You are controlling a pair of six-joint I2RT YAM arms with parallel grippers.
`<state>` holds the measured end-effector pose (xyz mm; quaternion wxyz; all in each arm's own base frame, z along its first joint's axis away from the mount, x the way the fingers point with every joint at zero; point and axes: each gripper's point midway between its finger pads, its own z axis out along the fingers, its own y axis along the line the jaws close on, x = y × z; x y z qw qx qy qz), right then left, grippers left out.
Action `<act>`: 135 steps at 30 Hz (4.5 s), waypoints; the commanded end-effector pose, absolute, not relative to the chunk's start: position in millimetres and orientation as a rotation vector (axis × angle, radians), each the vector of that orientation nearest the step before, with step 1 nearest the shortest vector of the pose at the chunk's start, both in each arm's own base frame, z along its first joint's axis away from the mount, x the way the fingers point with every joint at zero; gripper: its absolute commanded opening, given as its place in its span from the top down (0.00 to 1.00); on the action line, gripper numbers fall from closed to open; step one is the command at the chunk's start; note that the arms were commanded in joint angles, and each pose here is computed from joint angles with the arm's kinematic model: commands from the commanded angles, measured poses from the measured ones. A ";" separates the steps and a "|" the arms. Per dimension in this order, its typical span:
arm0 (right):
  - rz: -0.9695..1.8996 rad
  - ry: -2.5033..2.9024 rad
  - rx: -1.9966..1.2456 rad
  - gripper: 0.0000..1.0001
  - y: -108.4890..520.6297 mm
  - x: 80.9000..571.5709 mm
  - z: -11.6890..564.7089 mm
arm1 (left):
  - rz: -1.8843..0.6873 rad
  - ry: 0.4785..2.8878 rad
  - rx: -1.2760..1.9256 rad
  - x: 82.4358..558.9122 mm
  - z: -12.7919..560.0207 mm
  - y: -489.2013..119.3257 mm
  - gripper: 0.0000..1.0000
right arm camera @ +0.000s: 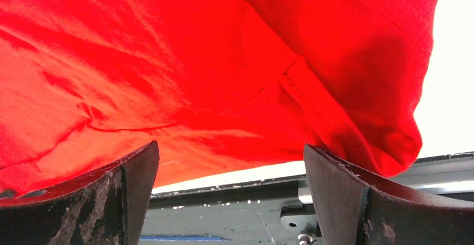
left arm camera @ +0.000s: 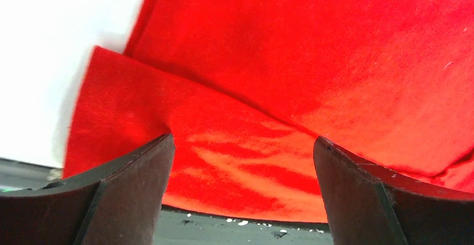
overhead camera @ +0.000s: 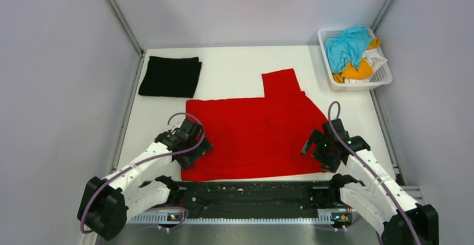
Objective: Fold and stack the t-shirts
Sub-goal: Fold the flattened tshirt in 1/3 of the way, then grab the side of the flattened tshirt furthest away from the robot with both arms, then fold the other side of the tshirt into a rectangle
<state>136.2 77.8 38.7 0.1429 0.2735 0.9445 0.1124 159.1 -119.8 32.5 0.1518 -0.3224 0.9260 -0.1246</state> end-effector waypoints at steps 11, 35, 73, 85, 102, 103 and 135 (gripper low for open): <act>0.526 2.168 0.390 0.01 104.8 274.8 200.3 | -0.211 2.435 -0.706 301.7 137.6 -88.3 0.01; 0.304 2.261 0.300 0.01 108.3 372.5 177.2 | -0.169 2.591 -0.745 442.2 40.3 -40.4 0.32; 0.083 2.249 0.089 0.08 134.8 568.6 116.9 | -0.017 2.641 -0.777 437.6 31.7 -25.5 1.00; -0.059 2.364 -0.049 0.20 158.7 607.8 41.7 | -0.043 2.610 -0.785 435.4 49.7 -27.7 1.00; -0.108 2.356 -0.055 1.00 161.5 589.5 56.7 | -0.056 2.584 -0.767 436.8 64.8 -29.8 1.00; -0.096 2.330 -0.051 1.00 162.8 590.1 72.3 | -0.060 2.578 -0.765 436.6 67.4 -30.1 1.00; 0.268 2.268 -0.164 1.00 158.2 272.4 197.6 | -0.078 2.443 -0.733 318.3 100.3 -41.8 1.00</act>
